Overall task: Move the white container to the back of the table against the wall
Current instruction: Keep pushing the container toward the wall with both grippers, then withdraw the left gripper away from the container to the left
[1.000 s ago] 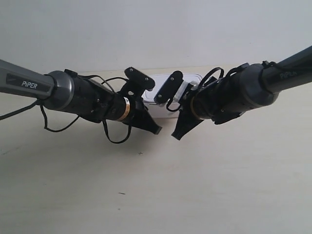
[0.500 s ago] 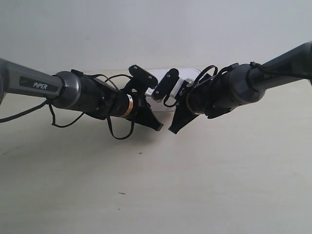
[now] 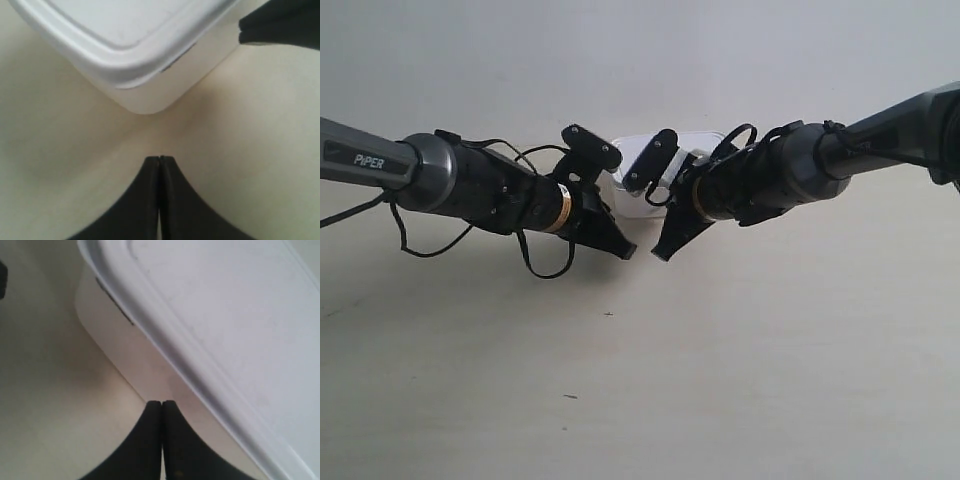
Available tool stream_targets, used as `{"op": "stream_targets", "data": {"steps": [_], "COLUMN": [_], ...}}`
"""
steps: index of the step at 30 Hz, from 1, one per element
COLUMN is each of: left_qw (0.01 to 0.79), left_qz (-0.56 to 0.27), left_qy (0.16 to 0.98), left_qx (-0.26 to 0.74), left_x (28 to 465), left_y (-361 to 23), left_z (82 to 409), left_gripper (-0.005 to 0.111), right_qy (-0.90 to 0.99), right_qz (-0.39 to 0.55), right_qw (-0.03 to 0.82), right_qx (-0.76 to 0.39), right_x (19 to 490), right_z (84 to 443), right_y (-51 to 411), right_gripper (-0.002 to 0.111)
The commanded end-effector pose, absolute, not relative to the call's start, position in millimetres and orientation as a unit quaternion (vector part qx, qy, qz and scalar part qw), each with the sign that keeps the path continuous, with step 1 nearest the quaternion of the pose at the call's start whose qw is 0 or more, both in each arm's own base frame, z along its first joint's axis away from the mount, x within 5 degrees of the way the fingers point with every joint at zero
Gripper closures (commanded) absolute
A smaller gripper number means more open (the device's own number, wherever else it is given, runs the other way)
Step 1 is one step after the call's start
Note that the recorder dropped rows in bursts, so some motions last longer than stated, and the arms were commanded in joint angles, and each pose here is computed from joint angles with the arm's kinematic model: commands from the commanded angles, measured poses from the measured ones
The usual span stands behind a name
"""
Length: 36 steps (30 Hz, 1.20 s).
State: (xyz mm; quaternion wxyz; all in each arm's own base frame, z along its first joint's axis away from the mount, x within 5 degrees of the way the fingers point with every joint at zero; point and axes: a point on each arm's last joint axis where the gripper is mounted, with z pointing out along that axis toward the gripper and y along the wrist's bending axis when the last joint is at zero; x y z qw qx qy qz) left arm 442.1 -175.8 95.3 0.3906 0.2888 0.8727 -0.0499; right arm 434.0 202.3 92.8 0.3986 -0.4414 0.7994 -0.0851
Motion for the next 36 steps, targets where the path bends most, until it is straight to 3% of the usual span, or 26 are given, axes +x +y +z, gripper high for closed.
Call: {"op": "stream_targets", "data": {"steps": [1, 9, 21, 27, 36], "left_qw": [0.399, 0.403, 0.42, 0.421, 0.449], "left_qz": [-0.034, -0.073, -0.124, -0.209, -0.316], "left_qy": [0.878, 0.905, 0.889, 0.863, 0.815], "left_qx": [0.261, 0.117, 0.136, 0.182, 0.187], "left_x": [430, 383, 253, 181, 111], "left_y": [-165, -145, -132, -131, -105], "left_z": [116, 158, 213, 228, 239], "left_gripper": [0.107, 0.107, 0.107, 0.107, 0.107], "right_qy": [0.792, 0.786, 0.764, 0.759, 0.768], "right_qz": [-0.079, -0.083, -0.1, -0.126, -0.135], "right_qw": [0.406, 0.414, 0.431, 0.428, 0.426], "right_qx": [-0.449, -0.452, -0.469, -0.474, -0.459], "right_x": [440, 452, 467, 473, 483], "right_z": [95, 89, 91, 84, 81], "right_y": [205, 209, 216, 214, 197], "right_gripper": [0.108, 0.108, 0.108, 0.108, 0.108]}}
